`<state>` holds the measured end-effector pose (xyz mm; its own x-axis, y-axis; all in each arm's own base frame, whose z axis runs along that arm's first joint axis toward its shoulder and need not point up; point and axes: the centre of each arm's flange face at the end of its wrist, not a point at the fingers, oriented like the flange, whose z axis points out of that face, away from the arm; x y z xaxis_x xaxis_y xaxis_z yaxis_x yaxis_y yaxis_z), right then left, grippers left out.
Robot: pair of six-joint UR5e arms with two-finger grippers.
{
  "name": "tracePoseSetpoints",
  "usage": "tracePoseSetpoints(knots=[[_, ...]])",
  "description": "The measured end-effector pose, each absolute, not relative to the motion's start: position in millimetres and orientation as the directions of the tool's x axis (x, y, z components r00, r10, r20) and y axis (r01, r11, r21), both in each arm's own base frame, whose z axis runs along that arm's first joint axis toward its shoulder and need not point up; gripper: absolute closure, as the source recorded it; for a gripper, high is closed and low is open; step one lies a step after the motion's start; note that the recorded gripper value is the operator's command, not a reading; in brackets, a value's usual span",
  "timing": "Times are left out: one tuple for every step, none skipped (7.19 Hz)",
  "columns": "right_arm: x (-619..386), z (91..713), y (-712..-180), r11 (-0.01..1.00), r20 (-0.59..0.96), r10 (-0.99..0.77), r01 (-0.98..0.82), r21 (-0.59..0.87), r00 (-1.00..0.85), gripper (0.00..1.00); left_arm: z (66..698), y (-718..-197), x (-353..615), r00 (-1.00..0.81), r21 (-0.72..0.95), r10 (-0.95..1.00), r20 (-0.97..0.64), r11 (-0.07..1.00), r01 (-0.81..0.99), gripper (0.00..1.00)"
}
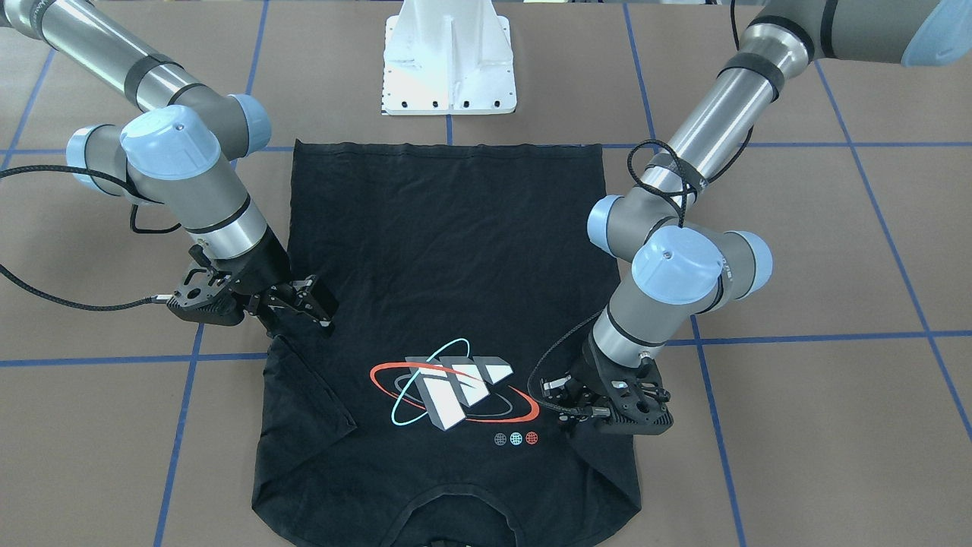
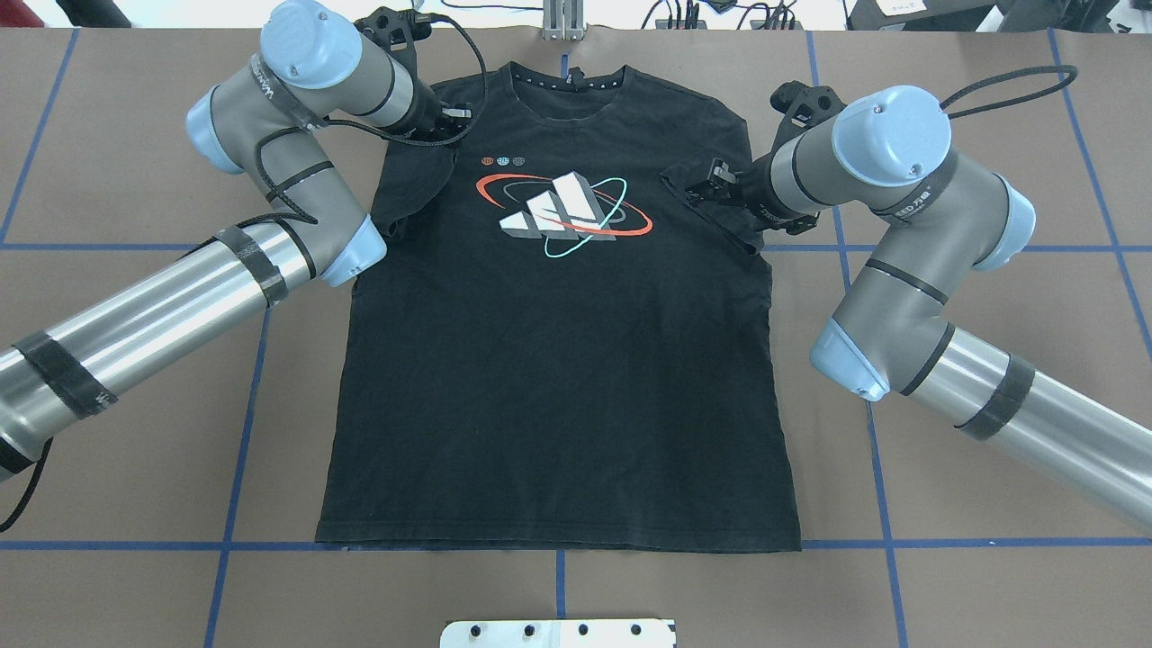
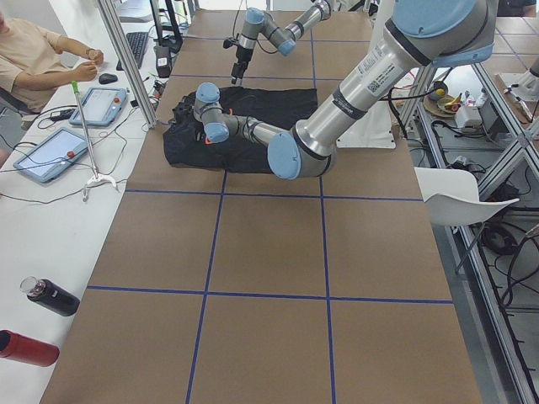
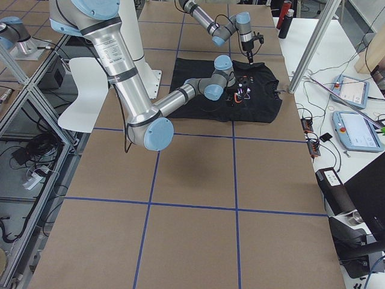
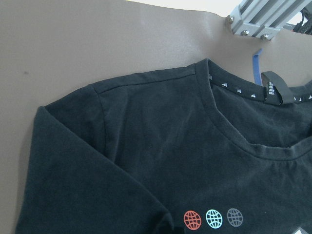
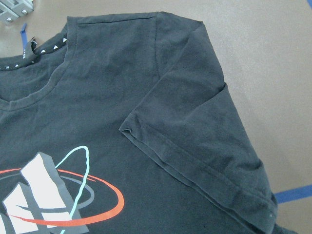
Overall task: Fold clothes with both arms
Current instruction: 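Move the right gripper to the near hem corner while the left gripper reaches the sleeve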
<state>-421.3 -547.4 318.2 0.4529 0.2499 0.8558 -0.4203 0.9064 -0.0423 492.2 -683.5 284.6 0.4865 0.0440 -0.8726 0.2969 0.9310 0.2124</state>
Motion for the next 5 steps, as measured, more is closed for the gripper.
tracePoseSetpoints(knots=[[-420,314,-544,0.907,0.858,0.251,-0.42,-0.046,0.448,0.0,275,-677,490,0.471,0.218,0.055,-0.88,0.929,0.299,0.18],[-419,306,-532,0.911,0.853,0.255,-0.409,-0.053,0.456,0.0,266,-663,484,0.44,0.209,0.06,-0.896,0.931,0.3,0.18],[-422,295,-509,0.919,0.831,0.267,-0.387,-0.069,0.487,0.01,262,-641,475,0.394,0.182,0.056,-0.917,0.94,0.29,0.17],[-427,290,-478,0.923,0.801,0.299,-0.37,-0.105,0.519,0.01,260,-616,460,0.348,0.157,0.053,-0.936,0.948,0.277,0.17],[-433,294,-444,0.914,0.774,0.351,-0.374,-0.159,0.528,0.01,263,-594,442,0.316,0.14,0.049,-0.948,0.951,0.274,0.17]])
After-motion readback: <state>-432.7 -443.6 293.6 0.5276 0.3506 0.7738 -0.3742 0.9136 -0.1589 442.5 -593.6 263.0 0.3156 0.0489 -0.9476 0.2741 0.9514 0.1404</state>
